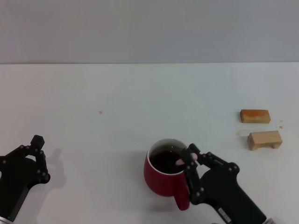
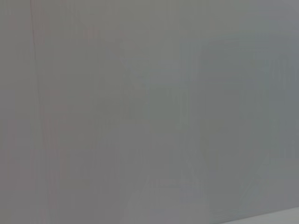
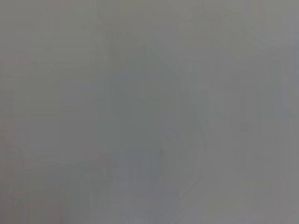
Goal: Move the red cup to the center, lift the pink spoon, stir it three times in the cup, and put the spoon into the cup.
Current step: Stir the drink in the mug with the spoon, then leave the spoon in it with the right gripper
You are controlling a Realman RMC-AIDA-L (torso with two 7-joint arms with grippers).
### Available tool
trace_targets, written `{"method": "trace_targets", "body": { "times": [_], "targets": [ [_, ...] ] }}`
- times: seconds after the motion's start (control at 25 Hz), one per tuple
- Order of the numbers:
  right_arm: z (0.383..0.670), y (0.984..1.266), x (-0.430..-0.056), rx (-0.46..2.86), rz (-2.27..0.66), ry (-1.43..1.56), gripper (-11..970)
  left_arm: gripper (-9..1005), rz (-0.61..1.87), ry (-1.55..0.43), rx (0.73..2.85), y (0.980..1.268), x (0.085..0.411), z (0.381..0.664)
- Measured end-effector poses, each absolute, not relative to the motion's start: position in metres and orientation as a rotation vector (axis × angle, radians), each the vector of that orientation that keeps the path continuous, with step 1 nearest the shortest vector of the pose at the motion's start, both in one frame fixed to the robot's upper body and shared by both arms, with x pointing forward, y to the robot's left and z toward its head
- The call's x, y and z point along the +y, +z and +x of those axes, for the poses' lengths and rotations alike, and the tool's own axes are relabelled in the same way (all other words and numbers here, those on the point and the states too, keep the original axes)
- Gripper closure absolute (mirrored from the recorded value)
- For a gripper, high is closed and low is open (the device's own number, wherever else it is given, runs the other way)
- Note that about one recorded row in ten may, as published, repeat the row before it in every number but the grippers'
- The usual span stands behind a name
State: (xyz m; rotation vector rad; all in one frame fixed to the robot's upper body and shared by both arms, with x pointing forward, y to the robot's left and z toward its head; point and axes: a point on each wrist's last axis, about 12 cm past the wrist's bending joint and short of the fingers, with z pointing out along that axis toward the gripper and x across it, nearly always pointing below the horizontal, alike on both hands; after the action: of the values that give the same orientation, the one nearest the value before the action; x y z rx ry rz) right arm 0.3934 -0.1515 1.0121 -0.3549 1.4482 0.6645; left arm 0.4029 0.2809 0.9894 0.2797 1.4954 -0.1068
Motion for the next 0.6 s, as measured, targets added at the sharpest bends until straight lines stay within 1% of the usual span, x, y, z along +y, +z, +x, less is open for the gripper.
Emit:
{"method": "trace_targets", "body": {
  "times": [0.32, 0.6],
  "targets": [
    [0.398, 1.016, -0.138, 1.433, -0.401, 0.715, 938, 993, 0.275, -0.104, 1.491, 0.990, 0.282, 0.401],
    [0.418, 1.017, -0.133, 1.458, -0.423, 0.696, 939, 993, 0.271, -0.101, 1.491, 0.990, 0.282, 0.400]
  ]
}}
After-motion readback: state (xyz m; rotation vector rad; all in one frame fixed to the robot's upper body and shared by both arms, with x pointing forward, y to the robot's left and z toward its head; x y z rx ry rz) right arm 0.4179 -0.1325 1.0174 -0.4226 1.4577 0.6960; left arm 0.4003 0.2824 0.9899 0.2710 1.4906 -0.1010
